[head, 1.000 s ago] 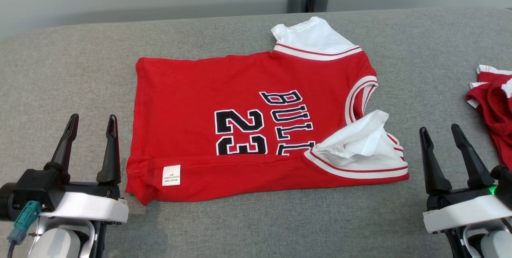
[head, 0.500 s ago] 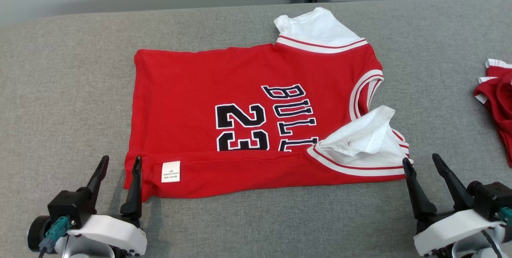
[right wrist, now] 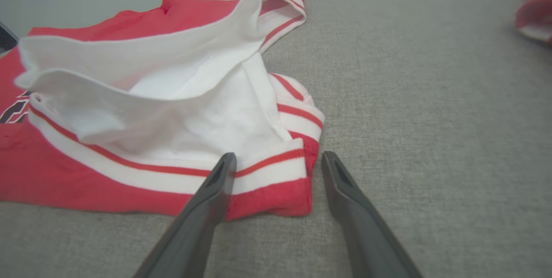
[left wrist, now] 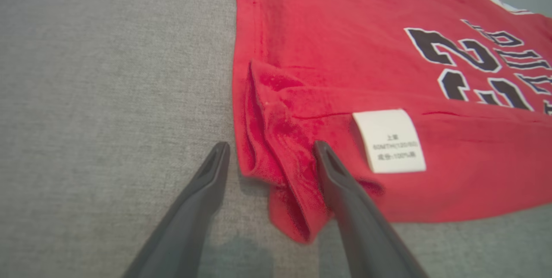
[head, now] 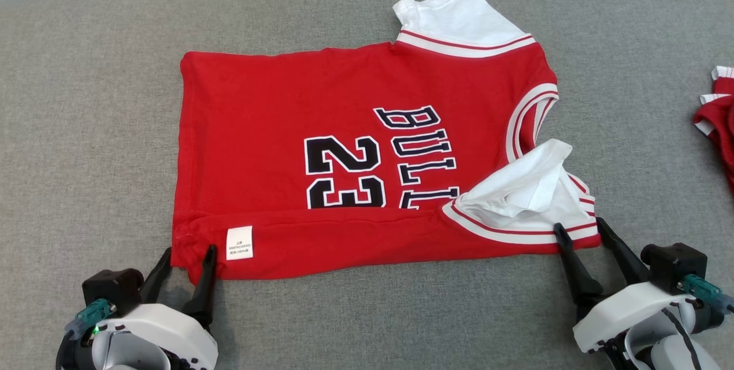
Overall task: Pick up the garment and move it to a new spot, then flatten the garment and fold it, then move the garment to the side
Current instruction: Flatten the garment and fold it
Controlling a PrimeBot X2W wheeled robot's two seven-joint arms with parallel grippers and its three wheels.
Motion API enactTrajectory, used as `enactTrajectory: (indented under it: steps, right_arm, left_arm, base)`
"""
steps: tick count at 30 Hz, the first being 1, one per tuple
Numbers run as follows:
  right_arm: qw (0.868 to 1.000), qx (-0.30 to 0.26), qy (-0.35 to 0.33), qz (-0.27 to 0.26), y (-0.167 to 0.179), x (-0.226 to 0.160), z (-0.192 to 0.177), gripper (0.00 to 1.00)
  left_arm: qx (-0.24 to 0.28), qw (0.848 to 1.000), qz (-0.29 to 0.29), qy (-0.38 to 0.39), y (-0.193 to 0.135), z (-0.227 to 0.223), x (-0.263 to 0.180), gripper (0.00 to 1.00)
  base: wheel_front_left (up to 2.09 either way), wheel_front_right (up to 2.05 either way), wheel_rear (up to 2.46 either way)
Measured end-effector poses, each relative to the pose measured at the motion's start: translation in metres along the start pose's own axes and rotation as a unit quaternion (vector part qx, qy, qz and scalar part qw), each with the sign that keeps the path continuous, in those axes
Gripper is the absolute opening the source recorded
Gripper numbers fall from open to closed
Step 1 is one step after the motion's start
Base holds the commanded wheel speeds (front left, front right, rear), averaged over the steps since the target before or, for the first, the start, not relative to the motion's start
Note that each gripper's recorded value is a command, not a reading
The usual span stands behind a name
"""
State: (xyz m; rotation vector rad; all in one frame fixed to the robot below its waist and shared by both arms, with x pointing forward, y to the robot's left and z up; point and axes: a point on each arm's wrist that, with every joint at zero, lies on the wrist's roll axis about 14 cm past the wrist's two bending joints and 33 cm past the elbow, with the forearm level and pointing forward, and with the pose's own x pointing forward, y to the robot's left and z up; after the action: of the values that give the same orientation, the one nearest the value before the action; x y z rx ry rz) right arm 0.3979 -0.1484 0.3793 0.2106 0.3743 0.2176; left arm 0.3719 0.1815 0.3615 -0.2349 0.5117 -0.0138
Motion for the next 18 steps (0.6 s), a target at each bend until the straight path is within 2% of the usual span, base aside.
enactTrajectory:
  steps: [1, 2, 3, 4, 5, 12, 18]
  right_arm:
    - [1.000, 0.002, 0.002, 0.002, 0.001, 0.002, 0.000, 0.65]
    - [1.000, 0.004, 0.005, 0.004, 0.002, 0.004, -0.002, 0.65]
    - [1.000, 0.007, 0.008, 0.006, 0.003, 0.005, -0.003, 0.39]
    - [1.000, 0.007, 0.008, 0.006, 0.002, 0.006, -0.002, 0.04]
    - [1.000, 0.009, 0.009, 0.007, 0.002, 0.007, -0.002, 0.00]
    - [1.000, 0.019, 0.003, 0.014, 0.004, 0.005, 0.002, 0.00]
    - [0.999, 0.033, 0.004, 0.015, 0.007, -0.018, 0.006, 0.00]
  left_arm:
    - [-0.003, 1.000, 0.000, 0.007, 0.000, -0.001, 0.002, 0.91]
    - [-0.010, 1.000, -0.004, 0.013, -0.001, -0.001, 0.004, 0.91]
    - [-0.012, 1.000, -0.007, 0.016, -0.002, -0.001, 0.005, 0.36]
    - [-0.016, 1.000, -0.011, 0.021, -0.003, -0.002, 0.006, 0.00]
    - [-0.020, 0.999, -0.013, 0.026, -0.004, -0.002, 0.007, 0.00]
    - [-0.043, 0.999, -0.023, 0.024, -0.005, 0.006, 0.003, 0.00]
    - [-0.037, 0.999, -0.018, 0.013, 0.003, 0.023, -0.017, 0.00]
  base:
    - [0.00, 0.00, 0.00]
    - [0.00, 0.00, 0.00]
    - [0.00, 0.00, 0.00]
    - [0.00, 0.00, 0.00]
    - [0.00, 0.00, 0.00]
    - [0.00, 0.00, 0.00]
    - [0.00, 0.00, 0.00]
